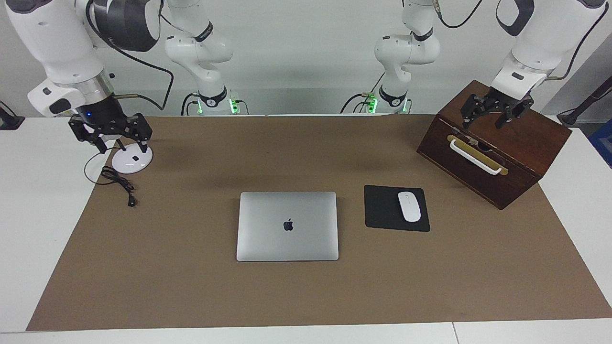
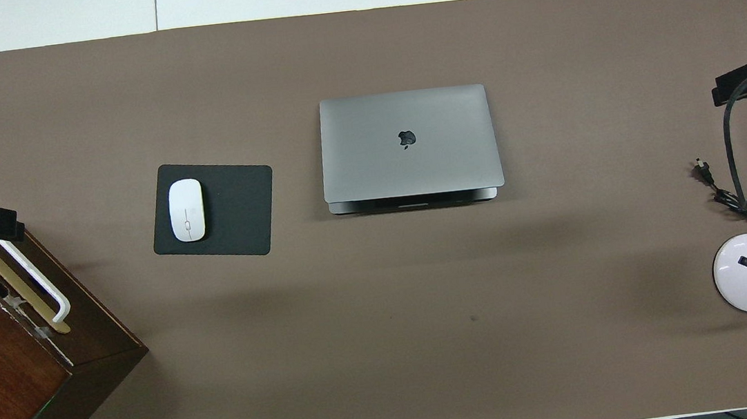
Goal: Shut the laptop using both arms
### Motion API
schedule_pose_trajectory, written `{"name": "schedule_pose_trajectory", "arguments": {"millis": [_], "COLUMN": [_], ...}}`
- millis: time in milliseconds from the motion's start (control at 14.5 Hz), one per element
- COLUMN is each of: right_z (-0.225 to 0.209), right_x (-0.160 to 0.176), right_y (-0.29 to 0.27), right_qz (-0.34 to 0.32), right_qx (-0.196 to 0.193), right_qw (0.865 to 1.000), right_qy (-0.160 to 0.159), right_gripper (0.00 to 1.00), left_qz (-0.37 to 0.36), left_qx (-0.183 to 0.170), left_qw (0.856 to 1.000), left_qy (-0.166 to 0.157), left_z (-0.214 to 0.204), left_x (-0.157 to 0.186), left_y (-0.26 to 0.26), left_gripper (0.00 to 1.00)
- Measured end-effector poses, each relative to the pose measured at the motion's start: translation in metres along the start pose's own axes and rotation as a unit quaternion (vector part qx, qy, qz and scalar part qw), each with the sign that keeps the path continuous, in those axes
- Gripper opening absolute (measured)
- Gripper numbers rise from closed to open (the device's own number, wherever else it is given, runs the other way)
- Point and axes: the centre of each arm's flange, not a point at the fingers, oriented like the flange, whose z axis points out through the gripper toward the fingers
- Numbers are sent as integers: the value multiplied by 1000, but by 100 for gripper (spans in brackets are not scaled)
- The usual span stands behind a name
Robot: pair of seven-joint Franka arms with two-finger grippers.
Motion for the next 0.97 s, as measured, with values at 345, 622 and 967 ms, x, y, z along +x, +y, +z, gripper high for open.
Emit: {"name": "schedule_pose_trajectory", "arguments": {"millis": [345,622,967], "right_z": [0,0,0], "right_x": [0,0,0], "right_y": [0,0,0], "right_qz": [0,0,0], "right_qx": [0,0,0], "right_qw": [1000,1000,1000], "right_qy": [0,0,0], "right_gripper": [100,100,100], "left_qz": [2,0,-4], "left_qx": [-5,-11,-21], "left_qw": [1000,1000,1000], "left_qy": [0,1,2], "left_z": [0,0,0], "left_x": [0,0,0], "left_y": [3,2,0], "left_gripper": [100,100,100]}}
